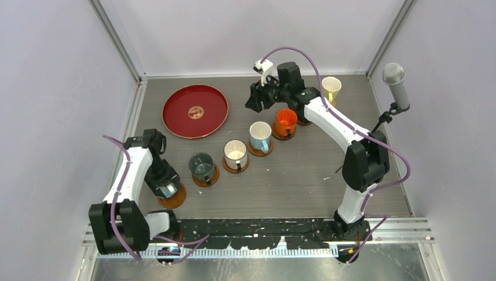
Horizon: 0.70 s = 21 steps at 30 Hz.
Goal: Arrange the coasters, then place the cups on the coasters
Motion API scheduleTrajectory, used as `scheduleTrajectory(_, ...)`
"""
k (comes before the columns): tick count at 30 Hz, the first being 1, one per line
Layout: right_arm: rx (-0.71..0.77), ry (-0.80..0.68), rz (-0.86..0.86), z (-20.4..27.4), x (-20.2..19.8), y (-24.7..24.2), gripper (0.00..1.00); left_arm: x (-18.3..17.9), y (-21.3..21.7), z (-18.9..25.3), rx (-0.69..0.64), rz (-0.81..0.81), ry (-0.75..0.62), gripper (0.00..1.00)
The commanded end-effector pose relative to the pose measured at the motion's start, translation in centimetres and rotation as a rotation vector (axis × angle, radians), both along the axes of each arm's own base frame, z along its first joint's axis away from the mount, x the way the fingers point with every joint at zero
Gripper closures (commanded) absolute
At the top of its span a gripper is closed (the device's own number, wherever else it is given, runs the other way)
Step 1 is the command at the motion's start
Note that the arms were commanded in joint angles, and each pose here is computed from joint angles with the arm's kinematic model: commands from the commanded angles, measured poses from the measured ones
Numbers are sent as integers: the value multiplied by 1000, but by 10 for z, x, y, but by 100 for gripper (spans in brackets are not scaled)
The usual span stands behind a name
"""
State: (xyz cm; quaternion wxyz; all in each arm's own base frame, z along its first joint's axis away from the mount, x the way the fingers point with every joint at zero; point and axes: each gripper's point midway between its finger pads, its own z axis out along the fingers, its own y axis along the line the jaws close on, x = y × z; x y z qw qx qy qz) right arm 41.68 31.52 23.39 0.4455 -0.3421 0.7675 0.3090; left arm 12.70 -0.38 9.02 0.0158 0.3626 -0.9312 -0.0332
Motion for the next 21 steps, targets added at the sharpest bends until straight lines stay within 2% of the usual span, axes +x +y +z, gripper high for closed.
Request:
scheduleTrajectory(1,44,-115,-7,48,4,0,43,-3,-1,2,-11,-22,9,46)
scheduleTrajectory(11,52,-125,-14,52,12,4,43,-10,0,10,-18,-73,37,44)
scheduleTrajectory(15,46,-130,-16,51,13,3,43,-16,-3,17,-42,-122,39,32)
scheduleTrajectory(21,45,-131,-10,52,14,4,43,-15,-13,31,-96,-161,12,22)
